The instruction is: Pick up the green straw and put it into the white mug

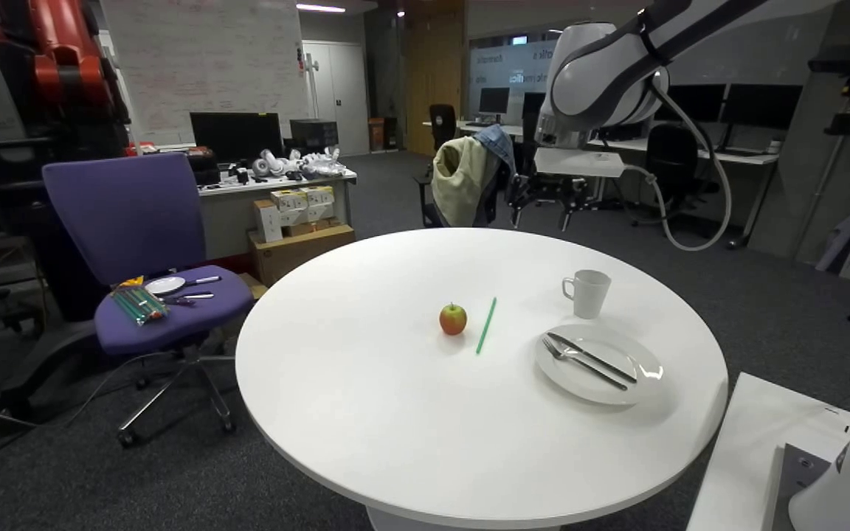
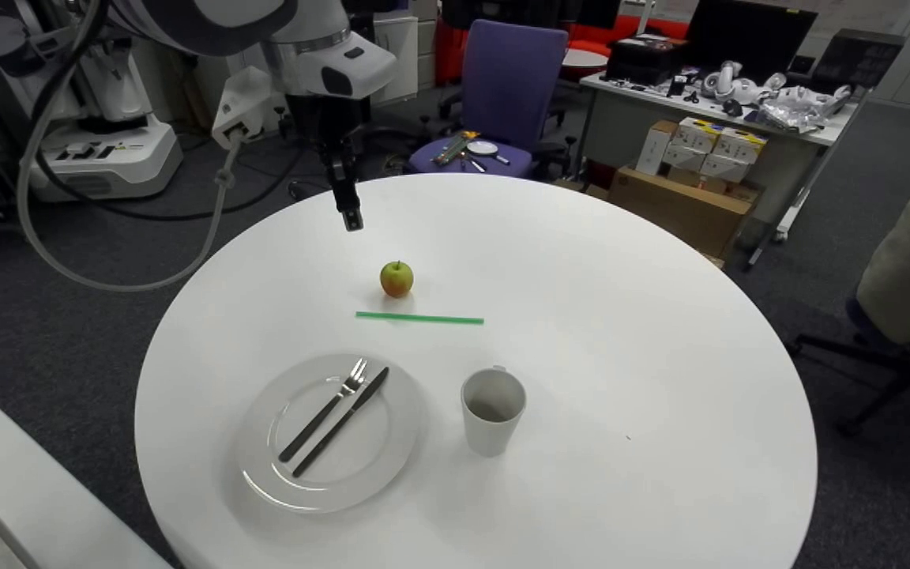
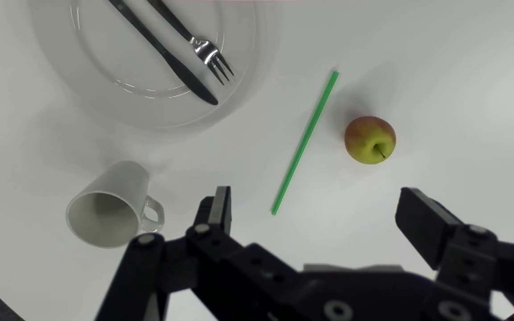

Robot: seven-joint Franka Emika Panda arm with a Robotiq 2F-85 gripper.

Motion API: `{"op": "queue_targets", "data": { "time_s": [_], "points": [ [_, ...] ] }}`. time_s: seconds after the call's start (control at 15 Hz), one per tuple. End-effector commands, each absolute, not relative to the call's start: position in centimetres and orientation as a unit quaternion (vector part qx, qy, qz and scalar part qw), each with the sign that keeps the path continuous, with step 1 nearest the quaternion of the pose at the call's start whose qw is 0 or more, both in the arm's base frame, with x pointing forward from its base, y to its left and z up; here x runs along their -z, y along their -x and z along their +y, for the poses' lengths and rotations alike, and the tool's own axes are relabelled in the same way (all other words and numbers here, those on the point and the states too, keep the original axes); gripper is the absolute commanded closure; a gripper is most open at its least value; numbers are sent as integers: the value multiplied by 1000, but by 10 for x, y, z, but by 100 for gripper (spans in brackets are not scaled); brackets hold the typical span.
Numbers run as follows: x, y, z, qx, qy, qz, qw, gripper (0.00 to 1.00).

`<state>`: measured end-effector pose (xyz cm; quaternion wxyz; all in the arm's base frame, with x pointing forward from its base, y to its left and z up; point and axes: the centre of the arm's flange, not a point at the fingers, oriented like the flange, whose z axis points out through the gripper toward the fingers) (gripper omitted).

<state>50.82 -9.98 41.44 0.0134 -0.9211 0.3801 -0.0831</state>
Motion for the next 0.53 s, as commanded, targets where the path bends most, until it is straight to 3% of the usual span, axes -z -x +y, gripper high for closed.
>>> {"op": "queue_targets", "data": {
  "time_s": [0.0, 0.47],
  "points": [
    [-408, -531, -111, 87, 878, 470, 3, 0],
    [-360, -561, -126, 75, 824, 561, -15, 0]
  ]
}}
